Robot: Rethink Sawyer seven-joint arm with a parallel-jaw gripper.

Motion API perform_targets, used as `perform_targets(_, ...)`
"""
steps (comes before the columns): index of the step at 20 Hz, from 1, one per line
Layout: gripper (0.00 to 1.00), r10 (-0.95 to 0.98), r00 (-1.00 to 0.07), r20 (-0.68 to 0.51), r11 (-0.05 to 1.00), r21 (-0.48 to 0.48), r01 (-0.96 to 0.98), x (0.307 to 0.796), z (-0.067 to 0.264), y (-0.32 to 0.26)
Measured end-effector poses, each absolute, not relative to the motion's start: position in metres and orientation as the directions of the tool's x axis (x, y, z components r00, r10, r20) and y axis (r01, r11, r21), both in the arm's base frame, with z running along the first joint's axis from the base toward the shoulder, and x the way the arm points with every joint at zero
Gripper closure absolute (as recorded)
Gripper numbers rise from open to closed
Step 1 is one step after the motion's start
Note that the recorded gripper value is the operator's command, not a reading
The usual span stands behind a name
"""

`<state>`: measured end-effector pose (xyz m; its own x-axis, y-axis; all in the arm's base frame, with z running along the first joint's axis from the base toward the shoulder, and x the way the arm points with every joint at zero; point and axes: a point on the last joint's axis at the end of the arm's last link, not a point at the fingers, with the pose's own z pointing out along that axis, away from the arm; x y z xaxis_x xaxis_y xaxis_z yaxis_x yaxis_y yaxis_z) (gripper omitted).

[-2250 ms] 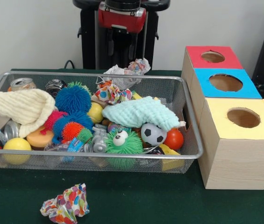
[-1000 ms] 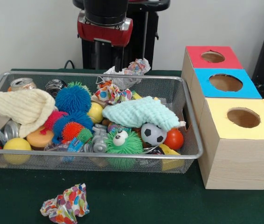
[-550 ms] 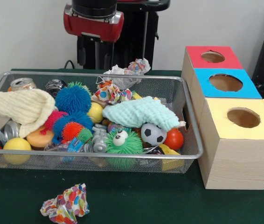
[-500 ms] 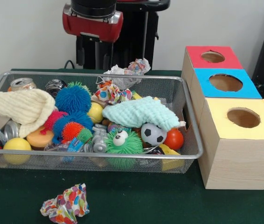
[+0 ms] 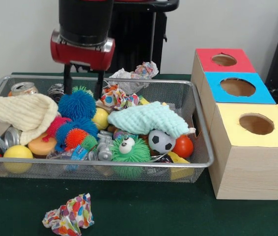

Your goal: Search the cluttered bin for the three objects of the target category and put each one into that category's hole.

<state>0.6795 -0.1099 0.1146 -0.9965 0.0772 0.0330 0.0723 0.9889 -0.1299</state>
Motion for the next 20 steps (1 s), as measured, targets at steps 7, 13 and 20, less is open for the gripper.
perform_targets(7,0.0,-0.031,-1.0,0.002,0.989,-0.142,-0.031,0.674,0.06,-0.12)
perform_targets(13,0.0,-0.108,-0.993,-0.048,0.984,-0.146,-0.1,0.671,0.038,-0.119)
perform_targets(20,0.0,-0.188,-0.978,-0.09,0.972,-0.158,-0.172,0.662,0.022,-0.116)
